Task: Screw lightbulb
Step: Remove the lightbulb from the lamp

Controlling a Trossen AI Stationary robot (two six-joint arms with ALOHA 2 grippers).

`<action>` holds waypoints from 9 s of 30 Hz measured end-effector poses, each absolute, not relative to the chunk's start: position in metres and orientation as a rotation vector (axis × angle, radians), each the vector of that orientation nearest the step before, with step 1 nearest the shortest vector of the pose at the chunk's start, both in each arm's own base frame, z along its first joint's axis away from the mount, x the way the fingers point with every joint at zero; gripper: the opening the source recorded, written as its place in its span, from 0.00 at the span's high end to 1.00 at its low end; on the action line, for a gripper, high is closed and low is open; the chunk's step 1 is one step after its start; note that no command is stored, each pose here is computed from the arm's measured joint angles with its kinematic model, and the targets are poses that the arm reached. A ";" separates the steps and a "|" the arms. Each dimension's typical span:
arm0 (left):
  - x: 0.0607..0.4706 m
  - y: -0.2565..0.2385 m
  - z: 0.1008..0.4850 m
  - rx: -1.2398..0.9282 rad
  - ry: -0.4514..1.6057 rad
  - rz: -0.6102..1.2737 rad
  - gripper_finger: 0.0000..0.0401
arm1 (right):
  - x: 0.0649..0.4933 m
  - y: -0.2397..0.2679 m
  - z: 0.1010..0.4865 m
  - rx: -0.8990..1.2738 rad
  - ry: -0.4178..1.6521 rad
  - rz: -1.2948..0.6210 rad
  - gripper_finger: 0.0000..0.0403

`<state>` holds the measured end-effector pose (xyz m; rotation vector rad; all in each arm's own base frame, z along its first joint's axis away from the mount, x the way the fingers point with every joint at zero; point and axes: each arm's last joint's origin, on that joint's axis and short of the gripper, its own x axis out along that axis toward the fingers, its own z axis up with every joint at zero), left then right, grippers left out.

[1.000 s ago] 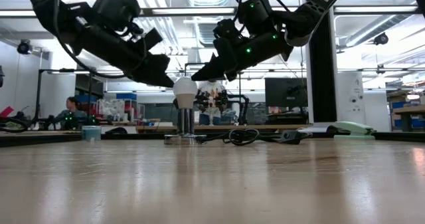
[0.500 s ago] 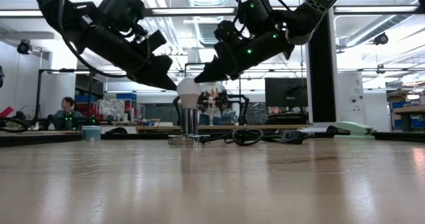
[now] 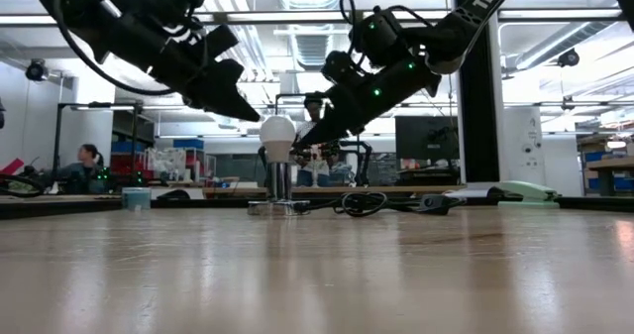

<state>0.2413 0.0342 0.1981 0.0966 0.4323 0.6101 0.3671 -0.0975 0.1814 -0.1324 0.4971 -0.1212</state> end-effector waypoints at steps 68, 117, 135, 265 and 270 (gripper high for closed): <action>0.247 0.073 0.188 0.158 0.435 0.733 1.00 | 0.373 -0.102 0.188 -0.134 0.375 -0.106 0.99; 0.248 0.076 0.191 0.168 0.412 0.708 1.00 | 0.365 -0.107 0.192 -0.138 0.435 -0.154 0.99; 0.257 0.084 0.173 0.113 0.423 0.612 1.00 | 0.365 -0.113 0.196 -0.142 0.403 -0.227 0.99; 0.234 0.049 0.185 0.127 0.353 0.751 1.00 | 0.341 -0.113 0.234 -0.105 0.405 -0.127 0.99; 0.234 0.072 0.188 0.116 0.360 0.760 1.00 | 0.335 -0.116 0.222 -0.103 0.350 -0.280 0.99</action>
